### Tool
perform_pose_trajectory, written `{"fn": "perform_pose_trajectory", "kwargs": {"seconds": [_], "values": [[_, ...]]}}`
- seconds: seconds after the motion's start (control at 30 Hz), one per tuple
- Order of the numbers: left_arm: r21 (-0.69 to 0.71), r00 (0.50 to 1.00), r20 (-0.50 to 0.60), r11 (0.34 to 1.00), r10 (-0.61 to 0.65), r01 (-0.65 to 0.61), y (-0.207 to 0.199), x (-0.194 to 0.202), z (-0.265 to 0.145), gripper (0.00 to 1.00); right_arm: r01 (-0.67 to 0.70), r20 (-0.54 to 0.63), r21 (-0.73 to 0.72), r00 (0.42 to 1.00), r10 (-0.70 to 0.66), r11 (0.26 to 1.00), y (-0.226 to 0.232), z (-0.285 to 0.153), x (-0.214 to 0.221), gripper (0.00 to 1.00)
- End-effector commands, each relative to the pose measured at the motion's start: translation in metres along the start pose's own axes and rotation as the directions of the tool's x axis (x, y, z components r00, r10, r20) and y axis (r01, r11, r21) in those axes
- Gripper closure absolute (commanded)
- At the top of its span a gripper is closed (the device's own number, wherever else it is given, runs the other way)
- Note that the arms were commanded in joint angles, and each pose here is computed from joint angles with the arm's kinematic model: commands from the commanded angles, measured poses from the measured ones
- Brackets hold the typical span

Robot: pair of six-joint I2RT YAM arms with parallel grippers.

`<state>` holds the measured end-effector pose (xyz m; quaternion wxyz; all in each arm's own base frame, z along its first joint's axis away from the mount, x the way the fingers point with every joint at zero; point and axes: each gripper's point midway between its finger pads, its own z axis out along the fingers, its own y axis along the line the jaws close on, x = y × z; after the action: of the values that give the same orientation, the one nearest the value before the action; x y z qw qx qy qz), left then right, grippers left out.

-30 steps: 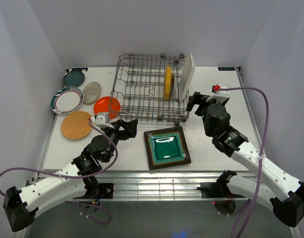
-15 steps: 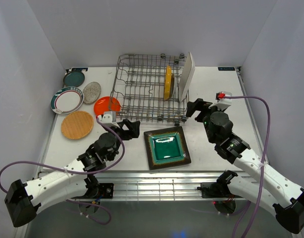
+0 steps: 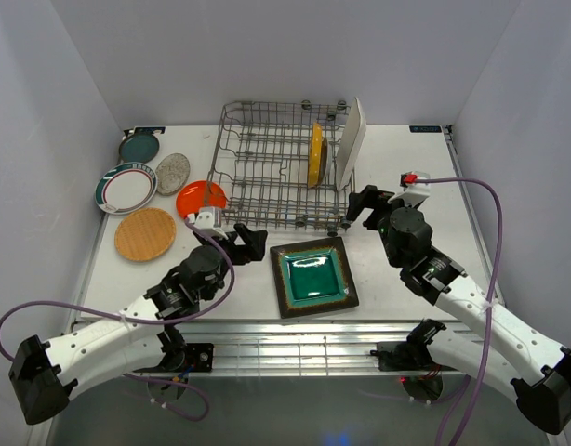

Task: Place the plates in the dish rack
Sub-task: Pick up the plate from the corner of the board.

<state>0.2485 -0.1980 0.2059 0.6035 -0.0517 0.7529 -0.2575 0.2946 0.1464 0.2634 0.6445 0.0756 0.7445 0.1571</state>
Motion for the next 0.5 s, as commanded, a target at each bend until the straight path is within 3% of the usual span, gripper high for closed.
{"fn": "perform_pose_trajectory", "kwargs": {"seconds": [0.0,0.2,0.47], "values": [[0.014,0.996,-0.079,0.999,-0.045,0.046,-0.004,0.01,-0.007,0.02,-0.043,0.045,-0.017,0.998,0.044,0.999,0.007,-0.001,-0.017,0.03],[0.04,0.967,-0.211,0.987,-0.145,0.157,-0.002,0.047,-0.023,0.02,-0.046,0.056,-0.009,0.997,0.047,0.999,0.003,-0.003,-0.019,0.04],[0.043,0.926,-0.33,0.977,-0.183,0.209,0.003,0.085,-0.034,0.02,-0.032,0.054,-0.024,0.998,0.033,0.999,0.006,-0.003,-0.02,0.03]]}}
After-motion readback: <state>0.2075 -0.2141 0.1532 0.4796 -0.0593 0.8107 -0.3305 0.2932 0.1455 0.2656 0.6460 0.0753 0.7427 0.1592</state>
